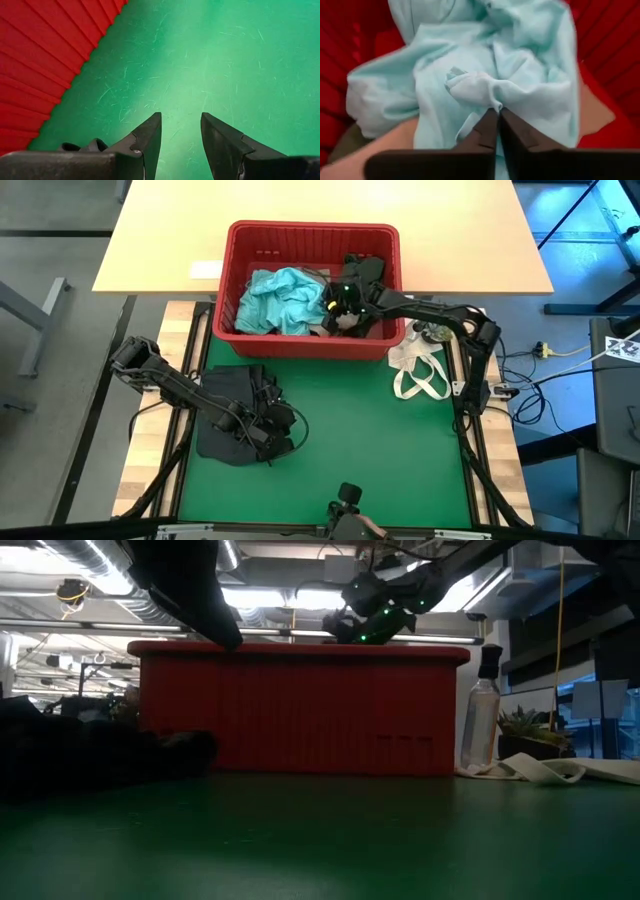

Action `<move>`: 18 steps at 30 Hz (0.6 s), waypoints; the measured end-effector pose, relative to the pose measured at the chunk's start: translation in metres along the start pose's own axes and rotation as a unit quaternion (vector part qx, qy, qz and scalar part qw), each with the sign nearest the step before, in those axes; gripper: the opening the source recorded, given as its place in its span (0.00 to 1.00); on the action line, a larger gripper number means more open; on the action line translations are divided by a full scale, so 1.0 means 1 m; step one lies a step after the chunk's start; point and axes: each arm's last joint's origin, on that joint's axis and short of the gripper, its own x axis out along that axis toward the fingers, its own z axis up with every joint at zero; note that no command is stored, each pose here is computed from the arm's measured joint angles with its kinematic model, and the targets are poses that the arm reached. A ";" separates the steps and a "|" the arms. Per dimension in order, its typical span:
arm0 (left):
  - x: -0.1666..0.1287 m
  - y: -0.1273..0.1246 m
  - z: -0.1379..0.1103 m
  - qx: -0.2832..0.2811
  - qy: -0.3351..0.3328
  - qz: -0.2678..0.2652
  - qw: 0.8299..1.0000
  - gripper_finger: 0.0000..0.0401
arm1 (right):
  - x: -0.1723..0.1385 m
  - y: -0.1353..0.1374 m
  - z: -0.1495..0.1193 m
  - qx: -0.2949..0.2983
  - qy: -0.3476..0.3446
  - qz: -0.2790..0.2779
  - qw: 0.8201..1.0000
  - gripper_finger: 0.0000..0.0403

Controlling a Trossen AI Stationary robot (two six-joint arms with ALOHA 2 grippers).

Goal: Fold Laundry from Bin
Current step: Fold the blue shorts from the red laundry bin

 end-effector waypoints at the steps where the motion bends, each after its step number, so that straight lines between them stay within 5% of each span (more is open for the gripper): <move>1: 0.000 0.000 0.000 0.000 0.000 0.000 1.000 0.33 | 0.000 0.000 0.000 0.000 0.000 0.000 1.000 0.02; 9: 0.000 0.000 0.000 0.000 0.000 0.001 1.000 0.33 | -0.010 -0.001 0.007 -0.001 -0.011 -0.003 1.000 0.01; 18: 0.000 0.001 0.001 -0.001 -0.009 0.011 1.000 0.33 | -0.073 -0.007 0.043 -0.016 -0.088 -0.033 0.995 0.01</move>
